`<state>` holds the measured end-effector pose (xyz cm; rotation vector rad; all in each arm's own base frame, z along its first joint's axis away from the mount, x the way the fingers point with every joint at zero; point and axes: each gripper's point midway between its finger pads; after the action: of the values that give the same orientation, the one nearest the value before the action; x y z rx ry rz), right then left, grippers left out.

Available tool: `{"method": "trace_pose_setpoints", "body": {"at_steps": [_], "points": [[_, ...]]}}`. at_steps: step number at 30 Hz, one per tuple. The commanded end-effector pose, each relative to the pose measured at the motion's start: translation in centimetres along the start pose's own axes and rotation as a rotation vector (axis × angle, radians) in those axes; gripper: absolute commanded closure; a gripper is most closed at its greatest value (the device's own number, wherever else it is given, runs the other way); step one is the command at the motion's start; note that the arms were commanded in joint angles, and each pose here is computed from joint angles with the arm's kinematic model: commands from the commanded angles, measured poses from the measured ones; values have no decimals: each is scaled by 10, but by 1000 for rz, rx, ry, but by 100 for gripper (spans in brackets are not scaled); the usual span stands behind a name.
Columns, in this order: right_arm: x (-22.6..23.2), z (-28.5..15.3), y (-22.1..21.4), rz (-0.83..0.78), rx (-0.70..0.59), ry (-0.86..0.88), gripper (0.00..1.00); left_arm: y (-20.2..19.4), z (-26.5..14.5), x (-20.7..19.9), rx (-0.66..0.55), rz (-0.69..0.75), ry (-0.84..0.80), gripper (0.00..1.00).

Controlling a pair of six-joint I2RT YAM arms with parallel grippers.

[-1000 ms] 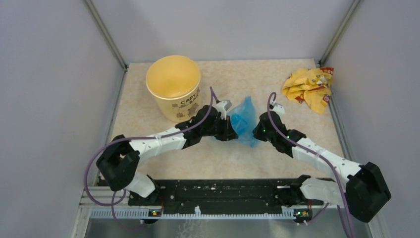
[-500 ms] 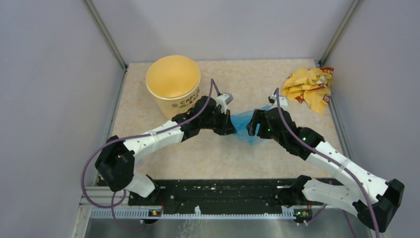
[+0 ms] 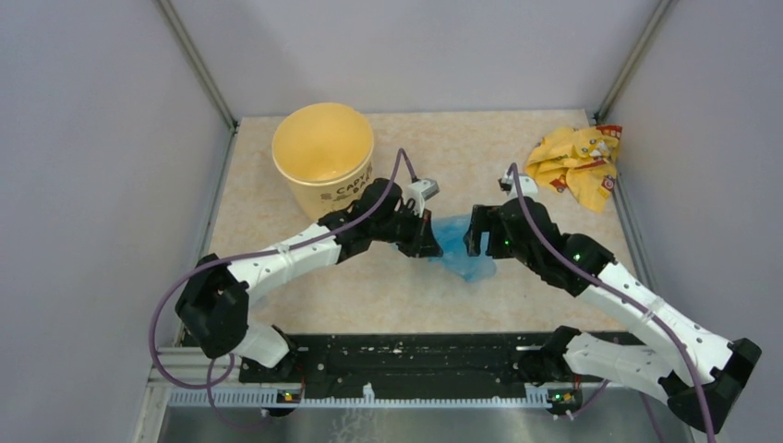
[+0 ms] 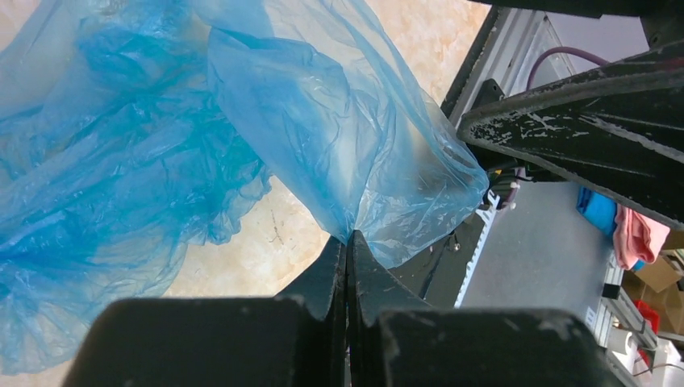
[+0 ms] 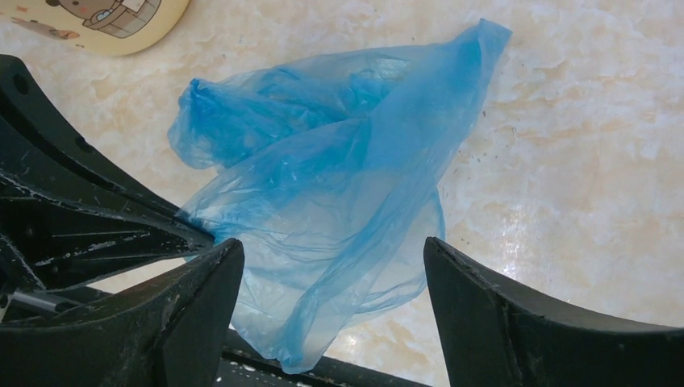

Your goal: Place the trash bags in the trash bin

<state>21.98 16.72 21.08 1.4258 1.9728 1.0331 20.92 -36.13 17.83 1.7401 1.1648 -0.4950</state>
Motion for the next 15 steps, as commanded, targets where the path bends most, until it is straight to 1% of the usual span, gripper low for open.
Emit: {"method": "trace_pose_setpoints", "body": {"at_steps": [1, 6, 11, 12, 15], "points": [[5, -12, 14, -30, -48, 41, 17, 22, -18, -27, -55, 107, -60, 100], [10, -19, -10, 74, -18, 96, 15, 26, -22, -28, -44, 97, -76, 100], [50, -14, -14, 280, -51, 301, 15, 23, -18, -29, -22, 90, -101, 100], [54, -11, -15, 328, -47, 316, 15, 22, -17, -29, -18, 86, -104, 100], [53, -4, -15, 388, -76, 306, 18, 20, -17, -29, -13, 80, -111, 100]]}}
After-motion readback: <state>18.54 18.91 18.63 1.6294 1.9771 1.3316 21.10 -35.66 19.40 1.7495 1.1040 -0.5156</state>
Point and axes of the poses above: each gripper's point midway between its finger pads, its own z axis out along the fingers, its own x axis along the line the jaws close on, y = z × x, and after that the axes turned 15 degrees about -z, right-handed
